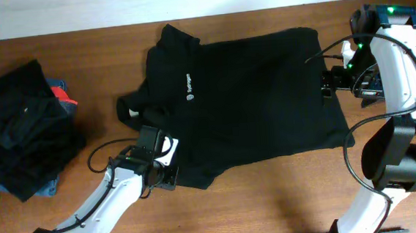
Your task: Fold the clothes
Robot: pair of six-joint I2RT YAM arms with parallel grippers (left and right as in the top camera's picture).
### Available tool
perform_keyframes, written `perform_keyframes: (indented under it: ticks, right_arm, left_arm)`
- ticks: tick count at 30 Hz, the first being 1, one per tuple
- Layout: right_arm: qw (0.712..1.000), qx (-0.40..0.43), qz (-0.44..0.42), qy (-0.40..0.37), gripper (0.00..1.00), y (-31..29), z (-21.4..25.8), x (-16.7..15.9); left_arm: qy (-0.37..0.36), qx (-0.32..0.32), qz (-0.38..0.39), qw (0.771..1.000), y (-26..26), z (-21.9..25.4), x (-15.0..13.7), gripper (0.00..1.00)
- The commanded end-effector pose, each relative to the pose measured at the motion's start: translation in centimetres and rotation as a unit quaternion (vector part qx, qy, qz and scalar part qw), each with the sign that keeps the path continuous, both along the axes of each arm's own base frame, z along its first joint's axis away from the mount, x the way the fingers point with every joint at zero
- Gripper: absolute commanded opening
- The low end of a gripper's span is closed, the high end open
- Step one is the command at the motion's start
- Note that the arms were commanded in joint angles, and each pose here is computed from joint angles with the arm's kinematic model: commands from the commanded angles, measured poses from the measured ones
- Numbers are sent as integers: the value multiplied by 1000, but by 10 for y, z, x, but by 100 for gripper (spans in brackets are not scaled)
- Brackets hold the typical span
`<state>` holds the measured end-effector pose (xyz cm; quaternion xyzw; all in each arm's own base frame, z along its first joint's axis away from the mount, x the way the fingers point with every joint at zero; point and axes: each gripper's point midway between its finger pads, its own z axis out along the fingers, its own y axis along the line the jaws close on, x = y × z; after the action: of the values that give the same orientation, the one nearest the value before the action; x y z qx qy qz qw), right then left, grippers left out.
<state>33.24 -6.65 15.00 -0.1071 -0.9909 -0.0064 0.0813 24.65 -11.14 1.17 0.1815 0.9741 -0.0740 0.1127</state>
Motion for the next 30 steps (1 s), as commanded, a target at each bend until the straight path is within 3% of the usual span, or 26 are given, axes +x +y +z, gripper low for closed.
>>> perform_keyframes:
  ticks: [1, 5, 9, 12, 19, 30]
  right_arm:
    - [1000, 4, -1, 0, 99, 1, -1, 1]
    - [1000, 4, -1, -1, 99, 1, -1, 1]
    - [1000, 4, 1, -2, 99, 1, -1, 2]
    - [1000, 4, 1, -2, 99, 1, -1, 2]
    - [1000, 4, 1, -2, 99, 1, -1, 2]
    - [999, 8, 1, 37, 99, 3, -3, -16]
  left_arm:
    - [13, -20, -8, 1000, -5, 15, -8, 1]
    - [72, -75, -22, 994, -21, 52, -35, 1]
    - [142, -202, -45, 968, -57, 115, -70, 0]
    - [177, -247, -16, 953, -66, 143, -85, 0]
    - [211, -229, 15, 950, -58, 142, -99, 1]
    - [166, -137, 31, 976, -31, 122, -85, 1]
